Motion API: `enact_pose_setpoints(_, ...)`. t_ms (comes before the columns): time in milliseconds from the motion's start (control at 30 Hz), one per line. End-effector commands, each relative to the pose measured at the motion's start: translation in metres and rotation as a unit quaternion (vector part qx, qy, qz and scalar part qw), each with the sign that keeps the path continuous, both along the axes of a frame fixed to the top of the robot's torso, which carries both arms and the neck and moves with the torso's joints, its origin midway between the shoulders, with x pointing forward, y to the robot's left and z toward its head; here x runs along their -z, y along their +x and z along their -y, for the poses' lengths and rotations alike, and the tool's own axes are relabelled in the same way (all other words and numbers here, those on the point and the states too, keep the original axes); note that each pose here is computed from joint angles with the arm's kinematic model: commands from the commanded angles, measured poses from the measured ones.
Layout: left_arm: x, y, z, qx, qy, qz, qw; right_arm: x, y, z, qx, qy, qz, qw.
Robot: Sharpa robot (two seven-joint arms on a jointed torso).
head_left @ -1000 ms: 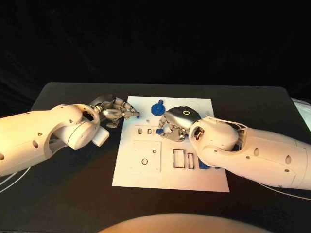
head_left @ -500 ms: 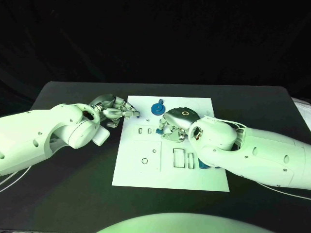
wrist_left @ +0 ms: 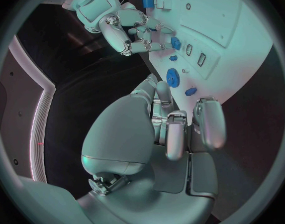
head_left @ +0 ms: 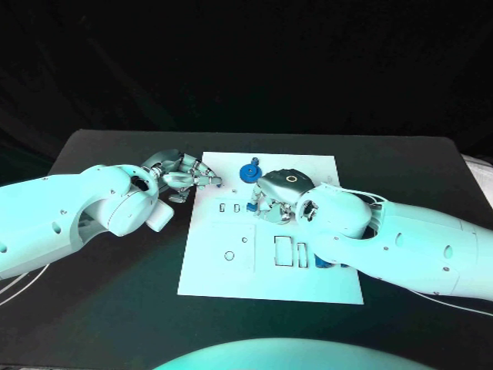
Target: Assemble the parts on the task board
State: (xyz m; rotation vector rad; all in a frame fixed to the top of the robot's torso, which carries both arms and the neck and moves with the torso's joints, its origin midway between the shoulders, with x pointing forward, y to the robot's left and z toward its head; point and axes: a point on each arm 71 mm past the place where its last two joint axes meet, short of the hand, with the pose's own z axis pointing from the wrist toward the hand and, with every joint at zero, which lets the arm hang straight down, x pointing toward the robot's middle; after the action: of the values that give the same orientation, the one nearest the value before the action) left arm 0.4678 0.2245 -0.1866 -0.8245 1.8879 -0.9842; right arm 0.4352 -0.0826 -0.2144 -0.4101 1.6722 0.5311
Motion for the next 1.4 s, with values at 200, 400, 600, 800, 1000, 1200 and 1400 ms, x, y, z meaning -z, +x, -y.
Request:
enact_pose_setpoints(200,-0.0007,-0.0001,0.0023,0.009,-0.004,-0.001,1.0,-0.0007,0.0,-0.0002,0.008,0.0,0.018,1.0)
enact_pose_setpoints(400,-0.0007,-0.0001,0.0022,0.009,-0.004,-0.001,1.0,-0.0027,-0.0011,-0.0011,0.006,0.011,0.026,1.0)
enact_pose_setpoints(600,-0.0006,-0.0002,0.0022,0.009,-0.004,-0.002,1.0,-0.0026,-0.0014,-0.0012,0.007,0.011,0.026,1.0)
enact_pose_setpoints(800,-0.0005,-0.0003,0.0021,0.009,-0.004,-0.002,1.0,-0.0004,-0.0009,-0.0013,0.007,0.002,0.018,1.0)
enact_pose_setpoints(1000,-0.0005,-0.0004,0.002,0.009,-0.003,-0.003,1.0,0.0011,0.0002,-0.0021,0.007,-0.003,0.014,1.0)
enact_pose_setpoints(1200,-0.0005,-0.0004,0.0021,0.009,-0.003,-0.003,1.0,0.0037,0.0016,-0.0036,0.008,-0.006,0.011,1.0)
enact_pose_setpoints(1400,-0.0005,-0.0005,0.0018,0.008,-0.003,-0.003,1.0,0.0057,0.0032,-0.0045,0.01,-0.009,0.017,1.0)
